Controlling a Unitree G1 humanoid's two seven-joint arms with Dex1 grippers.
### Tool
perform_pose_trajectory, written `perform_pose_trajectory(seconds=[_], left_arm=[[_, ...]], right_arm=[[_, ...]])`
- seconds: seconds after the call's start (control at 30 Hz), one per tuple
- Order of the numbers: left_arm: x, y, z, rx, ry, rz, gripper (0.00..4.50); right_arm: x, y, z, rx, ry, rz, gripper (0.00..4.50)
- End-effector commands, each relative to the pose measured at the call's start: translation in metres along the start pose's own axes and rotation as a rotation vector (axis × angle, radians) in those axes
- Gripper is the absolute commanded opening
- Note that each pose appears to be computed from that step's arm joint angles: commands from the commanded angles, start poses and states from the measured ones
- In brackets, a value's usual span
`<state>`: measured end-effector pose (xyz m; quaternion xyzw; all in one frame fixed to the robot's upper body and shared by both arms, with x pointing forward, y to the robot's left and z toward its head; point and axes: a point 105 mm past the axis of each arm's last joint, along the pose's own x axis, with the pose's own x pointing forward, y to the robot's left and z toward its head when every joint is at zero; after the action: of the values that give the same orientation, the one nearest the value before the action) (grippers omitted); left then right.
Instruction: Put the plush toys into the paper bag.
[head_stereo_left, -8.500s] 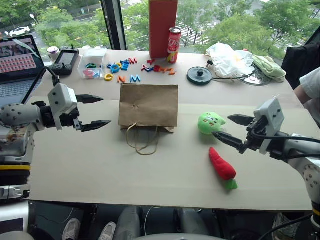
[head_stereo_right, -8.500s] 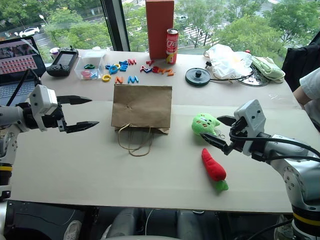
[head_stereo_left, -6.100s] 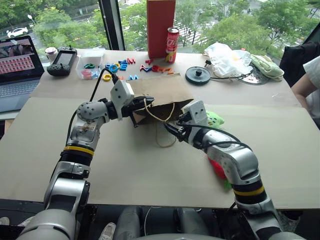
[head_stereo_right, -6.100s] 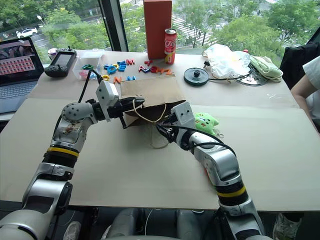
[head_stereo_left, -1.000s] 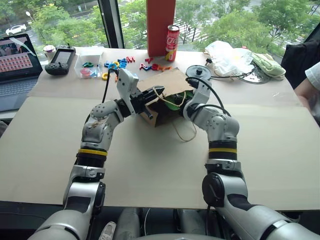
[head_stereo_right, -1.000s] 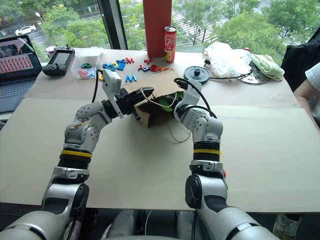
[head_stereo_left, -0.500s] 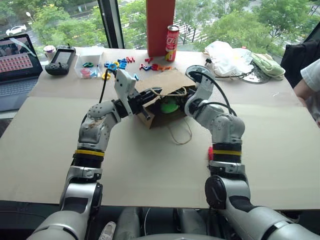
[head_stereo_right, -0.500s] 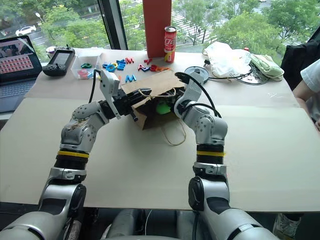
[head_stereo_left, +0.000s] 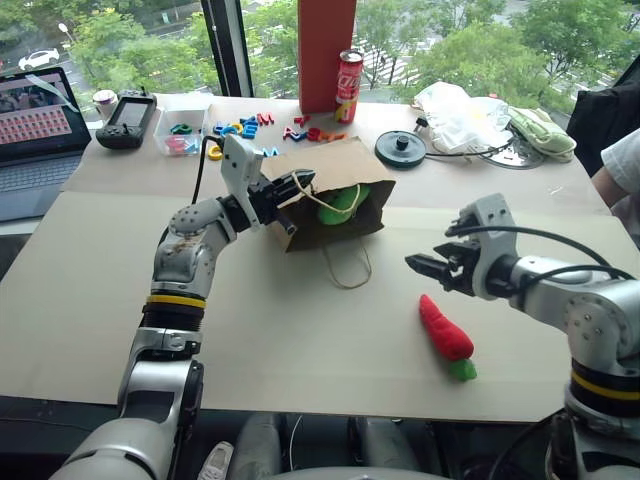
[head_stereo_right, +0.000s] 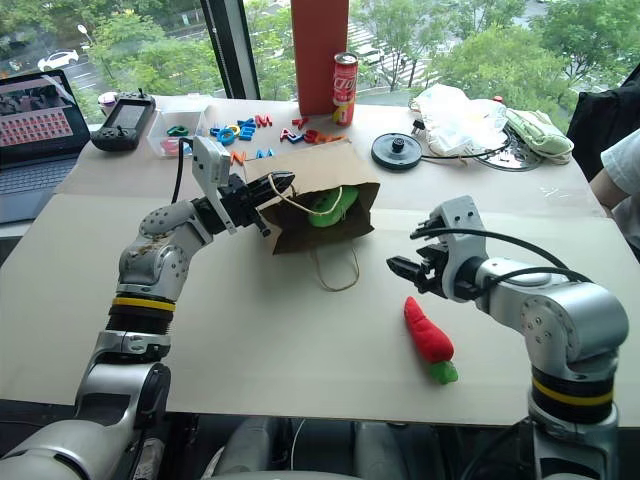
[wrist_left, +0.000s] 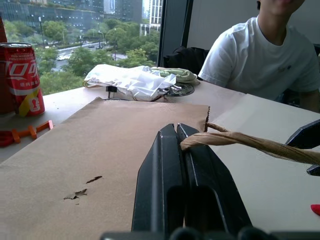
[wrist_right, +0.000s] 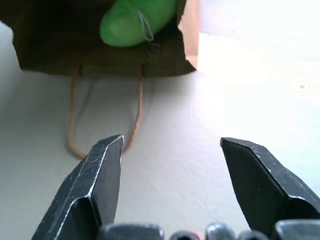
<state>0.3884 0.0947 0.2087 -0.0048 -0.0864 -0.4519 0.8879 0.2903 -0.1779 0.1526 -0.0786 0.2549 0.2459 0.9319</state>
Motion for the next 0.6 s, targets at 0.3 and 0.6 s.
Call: perform_pose_trajectory(seconds=[0.3, 0.6], left_arm=[[-0.004, -0.004, 0.005, 0.020, -0.016, -0.026, 0.00], [-0.003, -0.011, 0.003, 0.006, -0.001, -0.056, 0.00]], right_arm=[[-0.026, 0.021, -0.072, -0.015, 0.229, -0.039, 3.47], [-0.040, 0.025, -0.107, 0.000, 0.347, -0.126, 3.47]])
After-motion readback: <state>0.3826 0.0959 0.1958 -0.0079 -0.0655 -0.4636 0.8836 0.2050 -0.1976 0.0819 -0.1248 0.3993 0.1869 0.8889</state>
